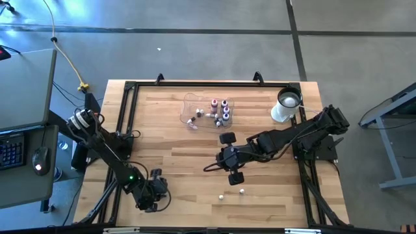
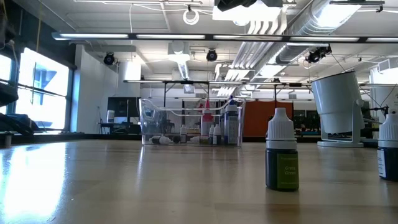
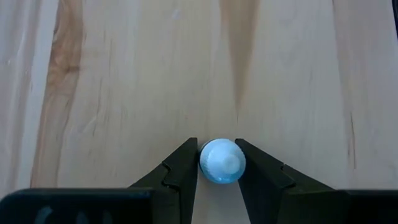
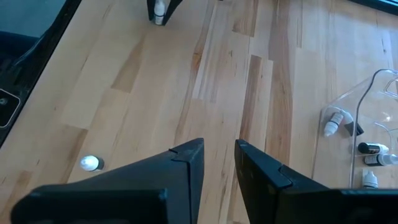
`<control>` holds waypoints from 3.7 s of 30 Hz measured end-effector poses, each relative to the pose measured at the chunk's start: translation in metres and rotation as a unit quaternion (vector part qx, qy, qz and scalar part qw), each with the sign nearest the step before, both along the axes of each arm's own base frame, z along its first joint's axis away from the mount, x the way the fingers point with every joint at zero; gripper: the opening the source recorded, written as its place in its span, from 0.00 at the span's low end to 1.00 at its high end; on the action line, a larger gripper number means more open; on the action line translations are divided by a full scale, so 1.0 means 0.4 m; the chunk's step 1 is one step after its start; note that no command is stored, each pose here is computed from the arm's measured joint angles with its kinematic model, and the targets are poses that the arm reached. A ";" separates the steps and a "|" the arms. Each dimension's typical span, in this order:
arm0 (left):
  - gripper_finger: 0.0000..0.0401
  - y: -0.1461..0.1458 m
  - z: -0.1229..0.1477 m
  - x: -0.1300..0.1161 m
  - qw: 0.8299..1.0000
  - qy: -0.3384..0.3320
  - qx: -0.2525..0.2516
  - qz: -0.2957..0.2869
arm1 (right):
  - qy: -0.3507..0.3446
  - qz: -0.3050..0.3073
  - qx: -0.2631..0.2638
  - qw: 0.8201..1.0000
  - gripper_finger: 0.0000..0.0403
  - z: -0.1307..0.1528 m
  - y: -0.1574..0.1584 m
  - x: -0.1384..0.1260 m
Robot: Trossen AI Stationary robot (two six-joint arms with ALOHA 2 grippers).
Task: Pick & Place food coloring
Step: Put the small blue food coloring bottle into the transparent bin, then put the small red food coloring bottle into the transparent bin
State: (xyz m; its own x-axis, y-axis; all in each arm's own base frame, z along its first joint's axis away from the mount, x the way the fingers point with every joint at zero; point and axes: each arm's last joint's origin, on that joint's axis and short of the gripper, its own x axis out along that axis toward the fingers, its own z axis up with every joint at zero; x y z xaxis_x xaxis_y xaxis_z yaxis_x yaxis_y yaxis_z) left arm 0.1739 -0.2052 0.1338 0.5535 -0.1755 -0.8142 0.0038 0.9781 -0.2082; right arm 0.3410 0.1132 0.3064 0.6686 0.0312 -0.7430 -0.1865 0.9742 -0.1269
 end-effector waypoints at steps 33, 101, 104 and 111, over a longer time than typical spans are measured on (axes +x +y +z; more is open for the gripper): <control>0.18 0.007 0.006 0.013 0.994 -0.084 0.066 0.037 | 0.000 0.002 -0.002 1.000 0.21 0.000 0.000 0.000; 0.34 0.819 0.141 0.338 0.956 -0.113 0.127 0.237 | 0.285 0.143 0.052 0.946 0.21 -0.247 0.148 -0.015; 0.34 0.819 0.140 0.338 0.957 -0.112 0.127 0.237 | 0.313 0.140 0.072 0.937 0.21 -0.273 0.154 -0.013; 0.34 0.819 0.140 0.338 0.957 -0.110 0.126 0.237 | 0.348 0.143 0.055 0.925 0.21 -0.334 0.186 -0.017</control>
State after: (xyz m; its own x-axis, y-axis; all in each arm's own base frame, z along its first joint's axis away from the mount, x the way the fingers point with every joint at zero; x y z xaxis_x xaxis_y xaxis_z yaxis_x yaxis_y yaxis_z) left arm 0.3090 0.1224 0.1896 0.6849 0.3243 -0.6525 -0.4354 0.9002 -0.0096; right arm 0.3343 0.1877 0.1728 -0.0179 0.2342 -0.9720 -0.4367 0.8727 0.2184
